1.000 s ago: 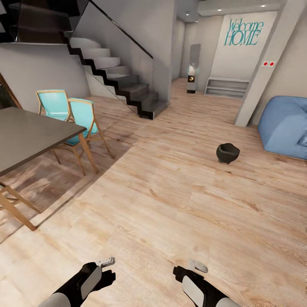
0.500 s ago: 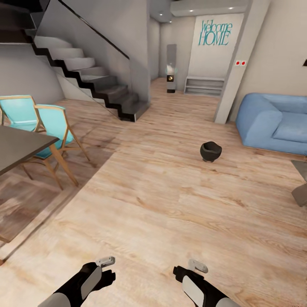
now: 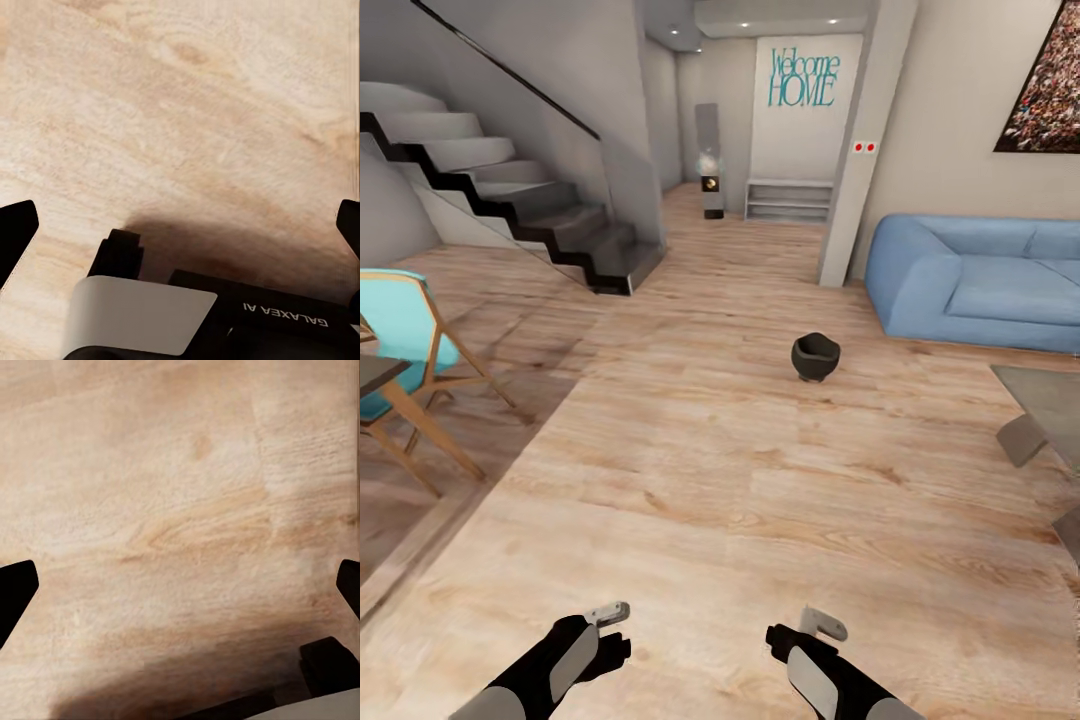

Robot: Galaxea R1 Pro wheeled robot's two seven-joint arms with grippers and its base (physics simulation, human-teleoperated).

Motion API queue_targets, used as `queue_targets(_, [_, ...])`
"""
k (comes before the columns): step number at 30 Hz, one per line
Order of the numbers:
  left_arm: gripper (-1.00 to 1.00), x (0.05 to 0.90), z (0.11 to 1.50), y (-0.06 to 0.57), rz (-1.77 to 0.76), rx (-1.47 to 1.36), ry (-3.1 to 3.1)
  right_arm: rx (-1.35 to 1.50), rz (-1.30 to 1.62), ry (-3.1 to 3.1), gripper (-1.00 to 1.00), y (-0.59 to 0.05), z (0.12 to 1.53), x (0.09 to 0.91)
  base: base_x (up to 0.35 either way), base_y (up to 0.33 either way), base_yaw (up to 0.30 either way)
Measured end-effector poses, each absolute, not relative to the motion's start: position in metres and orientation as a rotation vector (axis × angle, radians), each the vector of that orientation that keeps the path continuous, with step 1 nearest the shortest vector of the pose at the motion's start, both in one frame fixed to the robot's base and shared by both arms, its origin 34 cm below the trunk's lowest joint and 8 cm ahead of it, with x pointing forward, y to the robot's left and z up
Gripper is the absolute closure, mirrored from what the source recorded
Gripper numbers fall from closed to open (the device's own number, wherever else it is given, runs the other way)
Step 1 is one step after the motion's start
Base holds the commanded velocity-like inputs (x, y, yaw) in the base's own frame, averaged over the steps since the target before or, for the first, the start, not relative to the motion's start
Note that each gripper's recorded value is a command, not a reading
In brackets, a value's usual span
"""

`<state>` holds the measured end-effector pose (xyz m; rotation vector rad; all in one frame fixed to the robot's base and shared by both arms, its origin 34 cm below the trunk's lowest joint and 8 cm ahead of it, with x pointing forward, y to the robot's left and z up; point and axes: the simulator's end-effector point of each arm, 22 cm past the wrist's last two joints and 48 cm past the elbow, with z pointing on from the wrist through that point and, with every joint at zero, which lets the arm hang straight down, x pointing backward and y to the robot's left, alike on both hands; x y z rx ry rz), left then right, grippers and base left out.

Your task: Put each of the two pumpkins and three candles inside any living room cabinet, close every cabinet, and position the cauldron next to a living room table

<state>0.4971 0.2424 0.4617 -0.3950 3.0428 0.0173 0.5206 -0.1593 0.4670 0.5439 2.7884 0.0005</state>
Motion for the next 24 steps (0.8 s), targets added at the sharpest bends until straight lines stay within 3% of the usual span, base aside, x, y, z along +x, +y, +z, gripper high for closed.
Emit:
queue_targets(6, [-1.00,0.4971,0.4617,0.2425,0.017,-0.395,3.042,0.541,0.001,2.790,-1.00,-0.1589,0.4670,0.5204,0.320,0.000,-0.231])
queue_targets(17, [-1.00,0.4970,0.4616,0.2433,0.019,-0.395,3.042,0.543,0.003,2.790,-1.00,-0.1588,0.4669,0.5205,0.321,0.000,-0.031])
queue_targets(24, [-1.00,0.4970,0.4615,0.2428,0.019,-0.395,3.042,0.543,0.002,2.790,-1.00,-0.1594,0.4669,0.5205,0.322,0.000,-0.232])
